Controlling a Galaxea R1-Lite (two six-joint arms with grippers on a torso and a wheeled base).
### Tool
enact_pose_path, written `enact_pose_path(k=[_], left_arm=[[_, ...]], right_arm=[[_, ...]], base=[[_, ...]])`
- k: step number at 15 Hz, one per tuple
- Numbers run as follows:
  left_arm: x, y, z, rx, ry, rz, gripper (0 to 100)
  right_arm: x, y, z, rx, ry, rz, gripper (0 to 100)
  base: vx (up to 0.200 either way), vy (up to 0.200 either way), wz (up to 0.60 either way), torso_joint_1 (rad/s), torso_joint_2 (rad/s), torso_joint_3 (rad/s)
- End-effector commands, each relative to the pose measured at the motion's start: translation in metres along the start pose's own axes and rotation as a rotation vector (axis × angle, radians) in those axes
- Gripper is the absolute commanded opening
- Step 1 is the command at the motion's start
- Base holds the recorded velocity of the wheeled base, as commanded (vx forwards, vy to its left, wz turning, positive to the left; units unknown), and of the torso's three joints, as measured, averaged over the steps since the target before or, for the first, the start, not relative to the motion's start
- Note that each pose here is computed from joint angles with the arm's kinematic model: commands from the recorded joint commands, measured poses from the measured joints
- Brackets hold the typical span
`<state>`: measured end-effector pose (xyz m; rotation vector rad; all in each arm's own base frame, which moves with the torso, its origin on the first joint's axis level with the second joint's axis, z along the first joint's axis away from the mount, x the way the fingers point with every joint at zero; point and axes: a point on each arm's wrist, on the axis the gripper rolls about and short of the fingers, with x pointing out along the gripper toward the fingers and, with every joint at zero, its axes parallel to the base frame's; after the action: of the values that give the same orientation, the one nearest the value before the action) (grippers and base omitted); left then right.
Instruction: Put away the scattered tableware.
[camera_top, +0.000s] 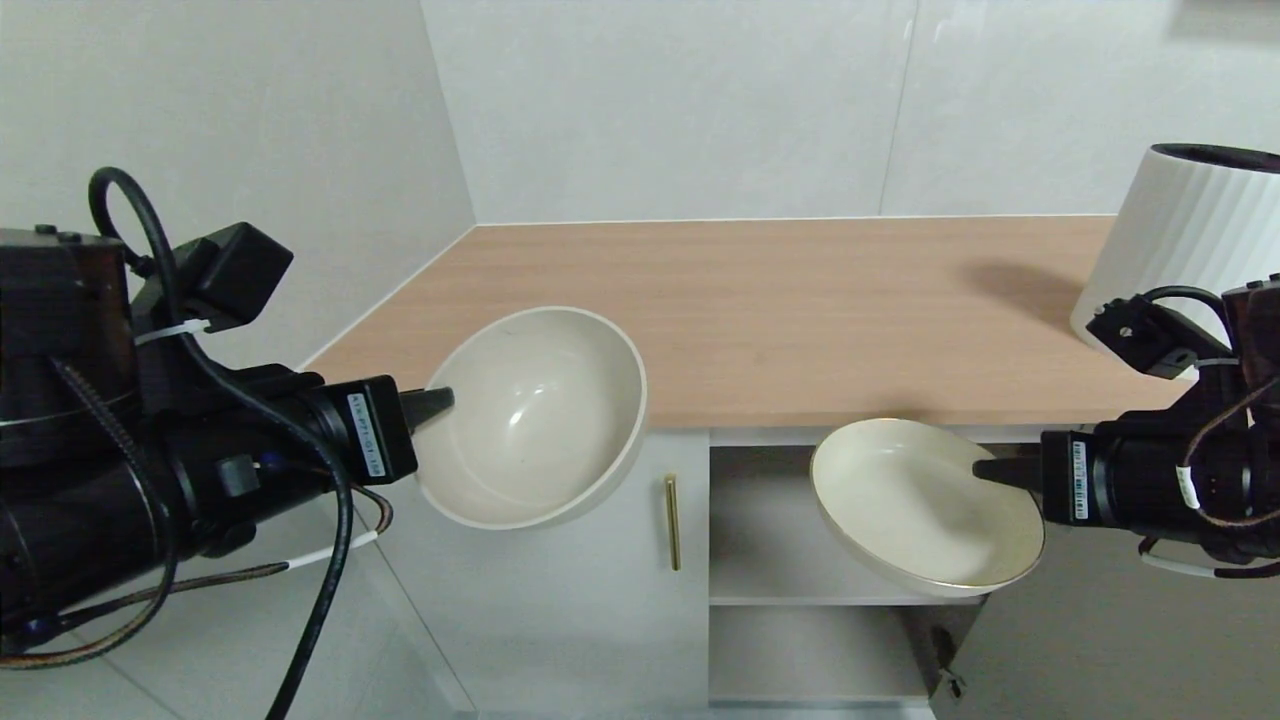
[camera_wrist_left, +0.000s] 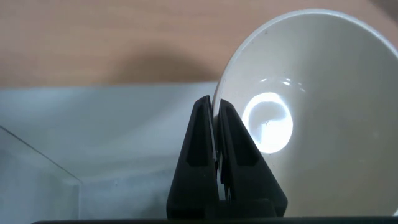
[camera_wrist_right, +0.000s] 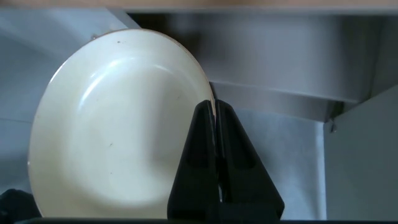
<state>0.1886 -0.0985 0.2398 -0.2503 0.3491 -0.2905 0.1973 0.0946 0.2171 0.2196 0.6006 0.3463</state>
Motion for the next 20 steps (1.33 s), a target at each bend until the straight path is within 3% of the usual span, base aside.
enact_pose_path(k=[1,12,20], left_arm=[[0.002,0.000,0.000,0.000,0.004,0.001,0],[0.003,0.000,-0.002,0.001,0.012,0.006,0],[0.004,0.001,-0.003,0.002,0.015,0.005,0]], right_arm=[[0.003,0.000,-0.001,0.000,0.010,-0.001,0],[0.012,-0.001,-0.004,0.000,0.039,-0.014,0],[0.027,-0.004,-0.010,-0.032,0.087,-0.030,0]], base=[[0.000,0.000,0.00,-0.154,0.45,0.281],[0.000,0.000,0.00,-0.119,0.43,0.302],[0.000,0.000,0.00,-0.008,0.03,0.023]])
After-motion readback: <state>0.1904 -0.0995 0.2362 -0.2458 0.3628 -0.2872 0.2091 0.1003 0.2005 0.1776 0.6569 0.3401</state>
